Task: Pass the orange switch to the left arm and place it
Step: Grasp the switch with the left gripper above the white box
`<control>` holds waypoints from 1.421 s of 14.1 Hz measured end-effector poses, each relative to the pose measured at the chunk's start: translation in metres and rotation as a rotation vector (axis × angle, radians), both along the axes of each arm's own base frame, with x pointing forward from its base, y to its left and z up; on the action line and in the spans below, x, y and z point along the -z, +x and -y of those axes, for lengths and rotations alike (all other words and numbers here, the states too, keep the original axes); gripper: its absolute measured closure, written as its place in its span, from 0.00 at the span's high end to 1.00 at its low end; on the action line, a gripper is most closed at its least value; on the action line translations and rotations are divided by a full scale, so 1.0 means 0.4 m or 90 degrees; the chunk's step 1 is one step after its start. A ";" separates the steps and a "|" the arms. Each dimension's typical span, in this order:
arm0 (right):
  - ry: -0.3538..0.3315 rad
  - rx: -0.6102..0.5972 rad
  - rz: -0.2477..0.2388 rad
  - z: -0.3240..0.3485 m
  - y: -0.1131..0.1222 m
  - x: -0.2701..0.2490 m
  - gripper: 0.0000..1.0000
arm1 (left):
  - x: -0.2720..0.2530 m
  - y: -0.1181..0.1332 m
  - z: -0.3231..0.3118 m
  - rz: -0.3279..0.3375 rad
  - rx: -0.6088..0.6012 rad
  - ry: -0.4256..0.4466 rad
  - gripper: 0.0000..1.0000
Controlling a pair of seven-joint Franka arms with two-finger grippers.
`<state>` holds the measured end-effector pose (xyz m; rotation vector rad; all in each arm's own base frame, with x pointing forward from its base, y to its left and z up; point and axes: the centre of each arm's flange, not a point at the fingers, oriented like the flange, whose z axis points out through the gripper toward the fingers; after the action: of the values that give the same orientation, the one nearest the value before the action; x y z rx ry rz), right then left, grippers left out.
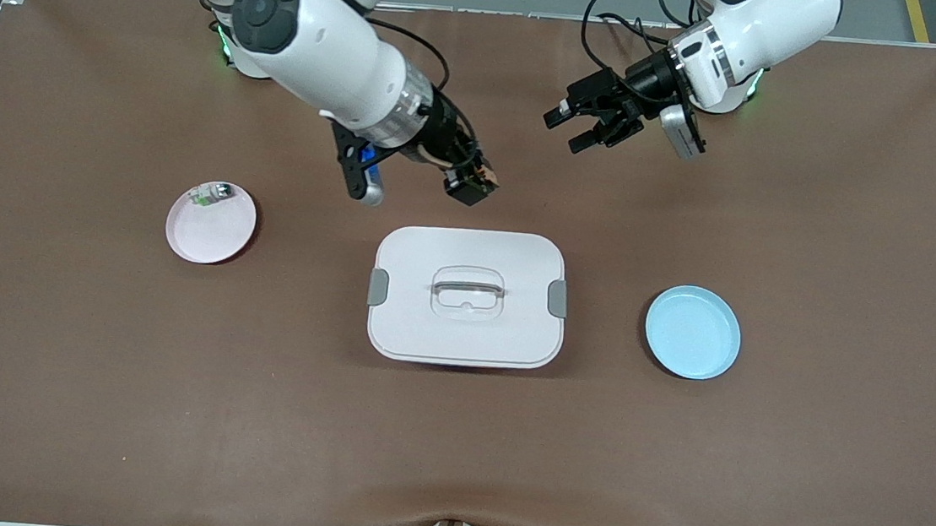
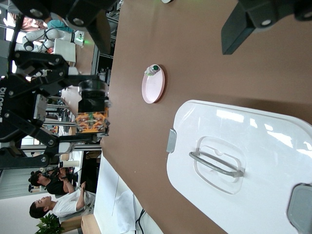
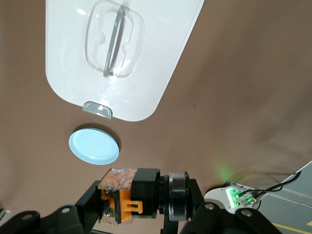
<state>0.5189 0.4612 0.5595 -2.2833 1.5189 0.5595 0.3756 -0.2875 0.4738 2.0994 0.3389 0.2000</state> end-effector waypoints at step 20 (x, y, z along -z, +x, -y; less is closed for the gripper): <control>0.013 0.073 0.003 -0.148 -0.049 0.052 0.73 | 0.027 0.129 0.065 -0.034 -0.053 -0.032 1.00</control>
<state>0.4994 0.5205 0.5387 -2.1655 1.6216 0.5347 0.4273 -0.3134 0.4631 2.0447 0.4594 0.1834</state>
